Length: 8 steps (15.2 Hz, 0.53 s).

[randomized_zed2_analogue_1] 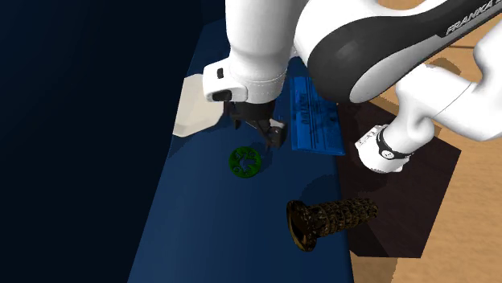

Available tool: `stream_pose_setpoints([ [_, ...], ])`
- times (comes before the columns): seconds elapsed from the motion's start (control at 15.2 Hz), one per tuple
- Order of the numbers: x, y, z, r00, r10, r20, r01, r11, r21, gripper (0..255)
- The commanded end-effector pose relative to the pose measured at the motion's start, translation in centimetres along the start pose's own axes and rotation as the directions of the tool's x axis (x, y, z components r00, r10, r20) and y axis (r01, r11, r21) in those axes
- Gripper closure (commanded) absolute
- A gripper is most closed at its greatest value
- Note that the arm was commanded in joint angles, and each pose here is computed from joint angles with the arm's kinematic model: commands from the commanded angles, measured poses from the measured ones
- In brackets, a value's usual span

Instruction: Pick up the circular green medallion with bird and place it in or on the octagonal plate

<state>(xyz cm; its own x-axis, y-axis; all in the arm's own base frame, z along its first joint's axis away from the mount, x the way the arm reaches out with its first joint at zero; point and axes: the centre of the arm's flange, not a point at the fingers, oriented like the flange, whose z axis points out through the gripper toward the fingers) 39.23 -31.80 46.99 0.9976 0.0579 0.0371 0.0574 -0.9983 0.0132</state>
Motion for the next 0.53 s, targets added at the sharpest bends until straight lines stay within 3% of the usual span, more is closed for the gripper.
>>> stream_pose_setpoints([
  [0.0,0.3,2.6,0.8,1.0,0.004,0.002,-0.004,1.0,-0.001,0],
  [0.26,1.0,7.5,2.6,1.0,0.014,0.006,-0.014,1.0,0.001,0],
  [0.46,1.0,8.0,3.8,1.0,0.014,0.006,-0.014,1.0,0.001,0],
])
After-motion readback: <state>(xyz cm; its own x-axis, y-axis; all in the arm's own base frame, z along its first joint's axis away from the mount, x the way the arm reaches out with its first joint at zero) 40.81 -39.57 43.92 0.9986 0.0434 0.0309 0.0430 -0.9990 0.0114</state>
